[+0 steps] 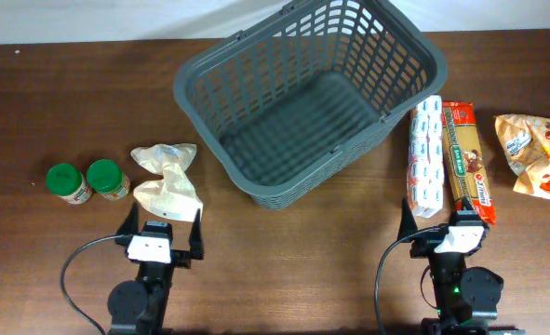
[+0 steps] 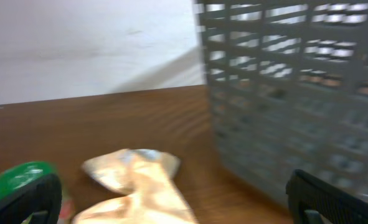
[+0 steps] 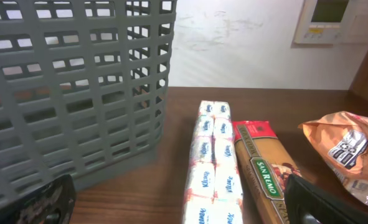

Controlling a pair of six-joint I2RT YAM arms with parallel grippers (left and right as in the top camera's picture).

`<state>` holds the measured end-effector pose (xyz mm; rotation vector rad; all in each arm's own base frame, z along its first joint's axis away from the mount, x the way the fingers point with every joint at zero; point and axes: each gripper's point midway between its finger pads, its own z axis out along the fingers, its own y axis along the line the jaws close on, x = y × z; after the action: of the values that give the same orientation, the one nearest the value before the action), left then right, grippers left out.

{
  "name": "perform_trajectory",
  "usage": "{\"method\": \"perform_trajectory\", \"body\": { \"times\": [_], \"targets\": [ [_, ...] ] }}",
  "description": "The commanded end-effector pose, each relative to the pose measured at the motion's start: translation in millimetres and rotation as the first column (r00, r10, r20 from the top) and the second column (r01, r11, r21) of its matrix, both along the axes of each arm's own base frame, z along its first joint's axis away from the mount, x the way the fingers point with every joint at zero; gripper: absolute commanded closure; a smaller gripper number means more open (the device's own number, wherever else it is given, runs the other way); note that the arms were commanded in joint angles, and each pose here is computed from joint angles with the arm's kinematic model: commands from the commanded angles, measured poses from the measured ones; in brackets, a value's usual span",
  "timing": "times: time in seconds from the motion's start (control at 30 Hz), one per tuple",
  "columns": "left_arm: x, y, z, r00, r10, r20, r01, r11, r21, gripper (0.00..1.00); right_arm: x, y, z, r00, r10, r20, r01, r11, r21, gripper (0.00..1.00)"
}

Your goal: Pack container

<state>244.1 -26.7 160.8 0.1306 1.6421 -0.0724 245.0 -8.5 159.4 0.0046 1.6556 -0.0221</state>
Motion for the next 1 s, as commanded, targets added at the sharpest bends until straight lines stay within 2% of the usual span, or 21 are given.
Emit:
{"method": "perform_trajectory", "body": {
  "times": [0.0,0.07,0.2,0.27,0.4,0.5,0.6,0.73,0.97],
  "targets": [
    [-7,-32,0,0.983,-0.182,-0.006,0.18,0.979,-0.096,0.01,0,10,-1,0.999,0.047,0.008,-0.047,0.992,0.113,0.01],
    [-9,-36,1,0.978,-0.208,-0.008,0.206,0.972,-0.111,0.01,0,15,-1,0.998,0.067,0.008,-0.068,0.98,0.187,0.01],
    [-10,-38,4,0.976,-0.218,-0.008,0.216,0.97,-0.112,0.01,-2,36,-1,0.982,0.187,0.004,-0.183,0.962,0.204,0.01],
    [-16,-38,8,0.974,-0.219,-0.051,0.211,0.97,-0.12,0.01,-9,49,-7,0.962,0.267,-0.061,-0.25,0.947,0.203,0.01],
    [-34,-36,20,0.964,-0.214,-0.159,0.191,0.971,-0.146,0.01,-23,49,-19,0.934,0.266,-0.237,-0.216,0.952,0.217,0.01],
    [-45,-21,41,0.966,-0.128,-0.224,0.1,0.987,-0.129,0.01,-32,45,-13,0.908,0.246,-0.338,-0.205,0.967,0.154,0.01],
    [-49,-11,68,0.968,-0.073,-0.239,0.047,0.992,-0.113,0.01,-33,40,16,0.898,0.223,-0.378,-0.193,0.974,0.116,0.01],
    [-45,-11,98,0.957,-0.068,-0.283,0.038,0.993,-0.11,0.01,-26,40,63,0.895,0.224,-0.387,-0.192,0.974,0.119,0.01],
    [-20,-12,133,0.889,-0.066,-0.454,0.034,0.996,-0.078,0.01,-7,31,132,0.864,0.181,-0.47,-0.143,0.983,0.116,0.01]
  ]
}}
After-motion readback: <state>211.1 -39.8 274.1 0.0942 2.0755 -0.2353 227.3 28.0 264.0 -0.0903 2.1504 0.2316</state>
